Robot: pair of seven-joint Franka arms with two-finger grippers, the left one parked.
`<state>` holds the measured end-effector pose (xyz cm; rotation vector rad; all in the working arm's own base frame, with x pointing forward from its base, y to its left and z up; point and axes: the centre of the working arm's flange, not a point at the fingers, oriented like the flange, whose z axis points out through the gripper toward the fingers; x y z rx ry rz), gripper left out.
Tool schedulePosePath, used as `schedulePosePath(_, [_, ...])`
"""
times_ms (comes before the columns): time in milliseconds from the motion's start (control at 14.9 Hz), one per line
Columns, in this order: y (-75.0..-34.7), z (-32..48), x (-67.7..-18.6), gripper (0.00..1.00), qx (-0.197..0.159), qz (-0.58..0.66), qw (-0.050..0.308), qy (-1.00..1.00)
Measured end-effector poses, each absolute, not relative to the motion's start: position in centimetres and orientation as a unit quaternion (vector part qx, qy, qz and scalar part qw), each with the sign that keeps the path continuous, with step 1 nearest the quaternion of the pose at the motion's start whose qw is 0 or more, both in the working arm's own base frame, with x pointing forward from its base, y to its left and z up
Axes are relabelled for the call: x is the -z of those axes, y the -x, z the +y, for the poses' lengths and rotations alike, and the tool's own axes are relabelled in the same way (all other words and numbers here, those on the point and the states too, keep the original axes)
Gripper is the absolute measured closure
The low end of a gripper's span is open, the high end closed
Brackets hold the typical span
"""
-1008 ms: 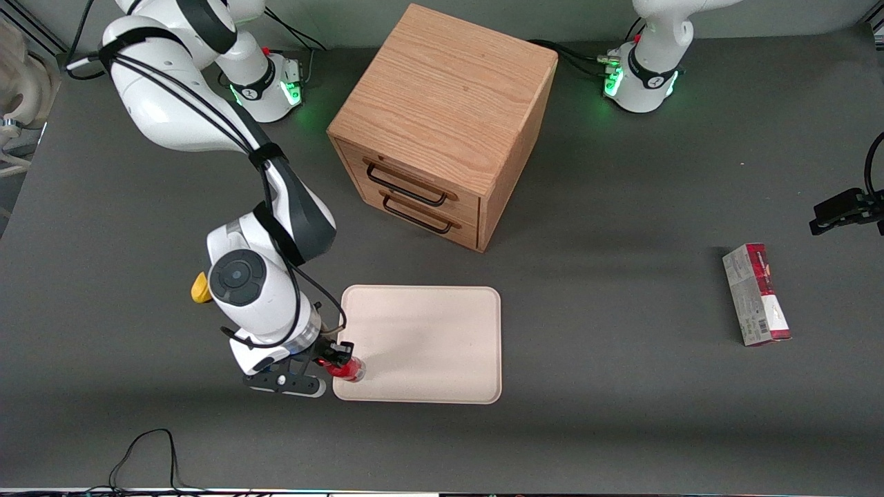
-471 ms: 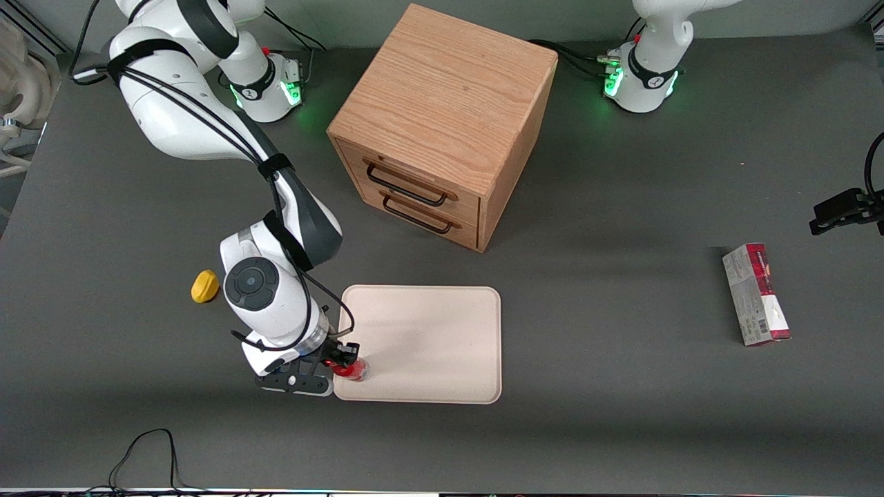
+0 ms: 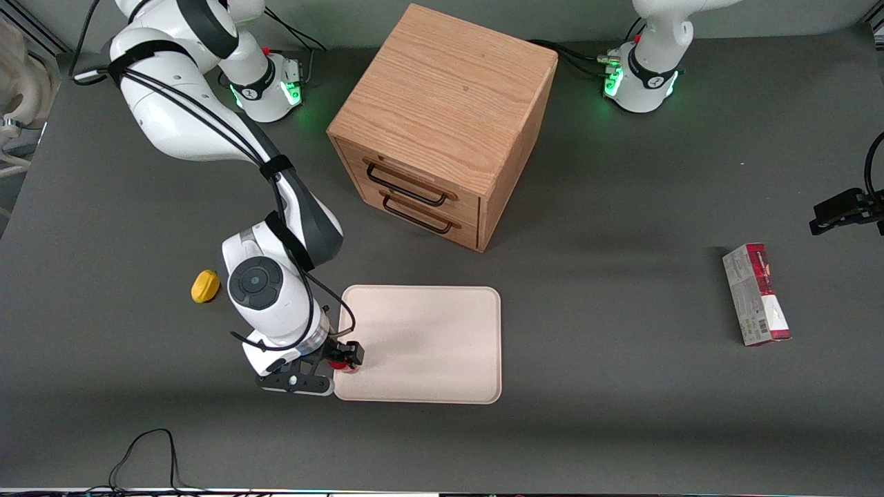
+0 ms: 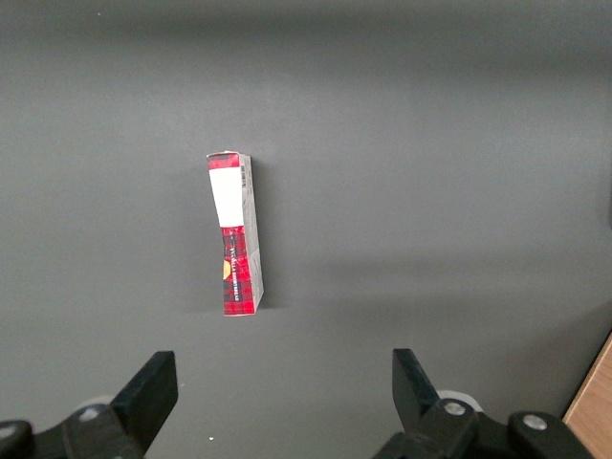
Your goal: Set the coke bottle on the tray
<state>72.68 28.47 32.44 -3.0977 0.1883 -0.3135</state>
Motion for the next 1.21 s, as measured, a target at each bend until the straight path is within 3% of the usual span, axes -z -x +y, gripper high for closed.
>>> schedulePosePath(336, [-73.4,26.9,-37.4,0.00,0.130,0.062,0.008,0.990])
schedulePosePath(538, [-72.7,22.6,-42.0,0.00,0.086,0.019,-0.023,0.996])
schedulePosePath(941, [-69.0,8.6,-49.2,0.00,0.002,-0.027,-0.015,1.000])
schedulePosePath(1210, [-64.0,4.1,-55.5,0.00,-0.011,0.004,0.019,1.000])
